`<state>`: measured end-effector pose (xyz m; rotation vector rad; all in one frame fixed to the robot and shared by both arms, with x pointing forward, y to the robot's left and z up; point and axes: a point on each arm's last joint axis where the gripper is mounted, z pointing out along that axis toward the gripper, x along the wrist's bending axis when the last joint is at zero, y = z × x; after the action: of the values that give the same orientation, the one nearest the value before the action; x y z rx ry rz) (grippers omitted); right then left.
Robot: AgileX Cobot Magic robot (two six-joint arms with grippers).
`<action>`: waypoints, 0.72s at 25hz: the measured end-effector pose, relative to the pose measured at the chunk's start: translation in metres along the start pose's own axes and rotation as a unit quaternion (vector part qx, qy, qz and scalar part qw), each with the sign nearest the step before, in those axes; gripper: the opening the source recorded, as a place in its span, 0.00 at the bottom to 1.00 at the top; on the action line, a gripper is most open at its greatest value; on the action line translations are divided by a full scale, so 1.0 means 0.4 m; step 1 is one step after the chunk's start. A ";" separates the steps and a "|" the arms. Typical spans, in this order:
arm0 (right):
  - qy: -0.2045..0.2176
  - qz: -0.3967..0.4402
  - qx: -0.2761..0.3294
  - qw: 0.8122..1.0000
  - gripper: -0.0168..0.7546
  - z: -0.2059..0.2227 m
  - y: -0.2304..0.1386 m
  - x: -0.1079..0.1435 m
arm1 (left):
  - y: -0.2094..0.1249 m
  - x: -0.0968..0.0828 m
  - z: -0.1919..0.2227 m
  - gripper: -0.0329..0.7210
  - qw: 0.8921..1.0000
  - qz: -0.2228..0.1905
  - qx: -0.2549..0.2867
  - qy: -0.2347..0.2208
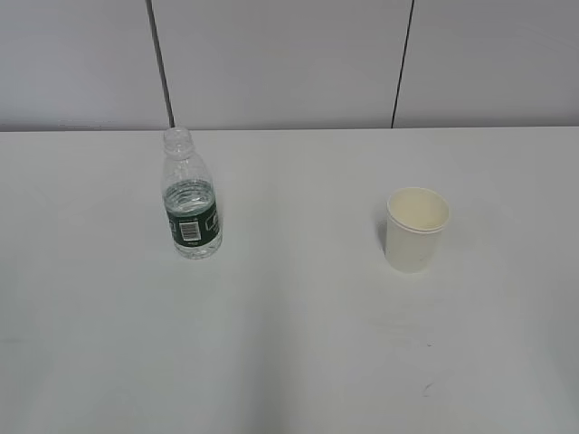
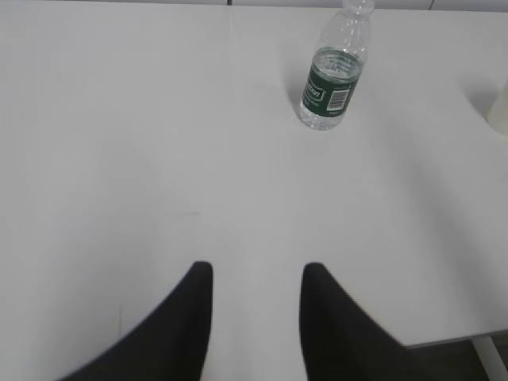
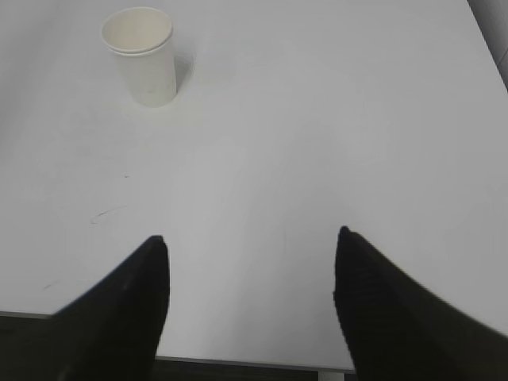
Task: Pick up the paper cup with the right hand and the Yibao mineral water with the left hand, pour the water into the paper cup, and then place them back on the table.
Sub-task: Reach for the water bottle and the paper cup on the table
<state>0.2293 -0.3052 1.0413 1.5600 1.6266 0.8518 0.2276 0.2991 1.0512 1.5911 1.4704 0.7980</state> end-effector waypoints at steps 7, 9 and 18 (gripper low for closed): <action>0.000 0.000 0.000 1.000 0.69 0.000 0.000 0.000 | 0.000 0.000 0.000 0.36 1.000 0.000 0.000 0.000; 0.000 0.000 0.000 1.000 0.69 0.000 0.000 0.000 | 0.000 0.000 0.000 0.36 1.000 0.000 0.000 0.000; 0.000 0.000 0.000 1.000 0.69 0.000 0.000 0.000 | 0.000 0.000 0.000 0.36 1.000 0.000 0.000 0.000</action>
<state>0.2293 -0.3052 1.0413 1.5600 1.6266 0.8518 0.2276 0.2991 1.0512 1.5911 1.4704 0.7980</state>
